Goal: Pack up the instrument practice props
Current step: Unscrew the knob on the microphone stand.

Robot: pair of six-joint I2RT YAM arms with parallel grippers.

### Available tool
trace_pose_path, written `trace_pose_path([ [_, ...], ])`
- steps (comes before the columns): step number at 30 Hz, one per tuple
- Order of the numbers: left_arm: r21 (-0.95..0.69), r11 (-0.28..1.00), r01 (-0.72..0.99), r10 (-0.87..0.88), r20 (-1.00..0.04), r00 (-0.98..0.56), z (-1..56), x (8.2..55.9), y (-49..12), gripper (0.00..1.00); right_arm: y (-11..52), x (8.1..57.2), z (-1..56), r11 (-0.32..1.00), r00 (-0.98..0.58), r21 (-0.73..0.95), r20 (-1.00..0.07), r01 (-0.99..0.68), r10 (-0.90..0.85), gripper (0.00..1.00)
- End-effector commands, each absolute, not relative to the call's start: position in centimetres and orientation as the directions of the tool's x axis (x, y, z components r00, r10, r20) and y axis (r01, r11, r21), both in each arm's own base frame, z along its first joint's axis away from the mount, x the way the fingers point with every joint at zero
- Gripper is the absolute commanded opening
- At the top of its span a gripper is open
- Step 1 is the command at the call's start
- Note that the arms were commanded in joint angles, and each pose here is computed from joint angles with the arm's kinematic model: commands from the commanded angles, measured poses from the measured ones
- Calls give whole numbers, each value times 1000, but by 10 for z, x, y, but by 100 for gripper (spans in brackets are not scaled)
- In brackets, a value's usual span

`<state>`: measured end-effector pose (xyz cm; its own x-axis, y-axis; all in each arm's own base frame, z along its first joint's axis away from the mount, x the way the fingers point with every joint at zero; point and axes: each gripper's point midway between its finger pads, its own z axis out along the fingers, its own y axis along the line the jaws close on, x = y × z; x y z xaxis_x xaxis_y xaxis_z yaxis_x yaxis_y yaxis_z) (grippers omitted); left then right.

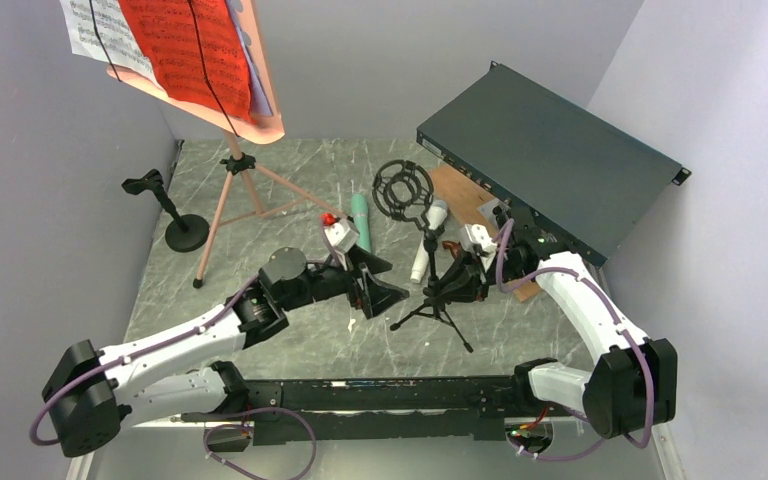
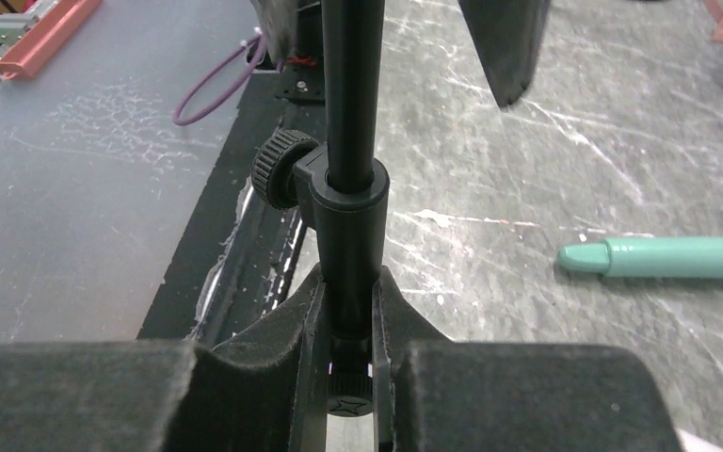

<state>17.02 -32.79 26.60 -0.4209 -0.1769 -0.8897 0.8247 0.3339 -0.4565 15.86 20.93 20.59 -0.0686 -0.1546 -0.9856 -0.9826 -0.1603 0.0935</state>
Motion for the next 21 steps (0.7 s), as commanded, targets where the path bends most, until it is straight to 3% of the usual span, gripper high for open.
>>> trace_pose_path([
  [1,-198,146,969,-180,-969,-171,296,150,-343,93,212,139,258,-221,127,-133,-991,-966,40,0],
  [6,-75,98,992,-231,-972,-51,307,146,-350,93,210,146,249,-206,130,-129,-992,-970,10,0],
  [10,-59,82,995,-208,-977,-41,305,145,-360,93,210,148,249,-204,115,-113,-993,-972,-2,0],
  [21,5,145,989,-215,-976,37,291,143,-396,89,212,162,239,-182,32,-22,-998,-983,-54,0],
])
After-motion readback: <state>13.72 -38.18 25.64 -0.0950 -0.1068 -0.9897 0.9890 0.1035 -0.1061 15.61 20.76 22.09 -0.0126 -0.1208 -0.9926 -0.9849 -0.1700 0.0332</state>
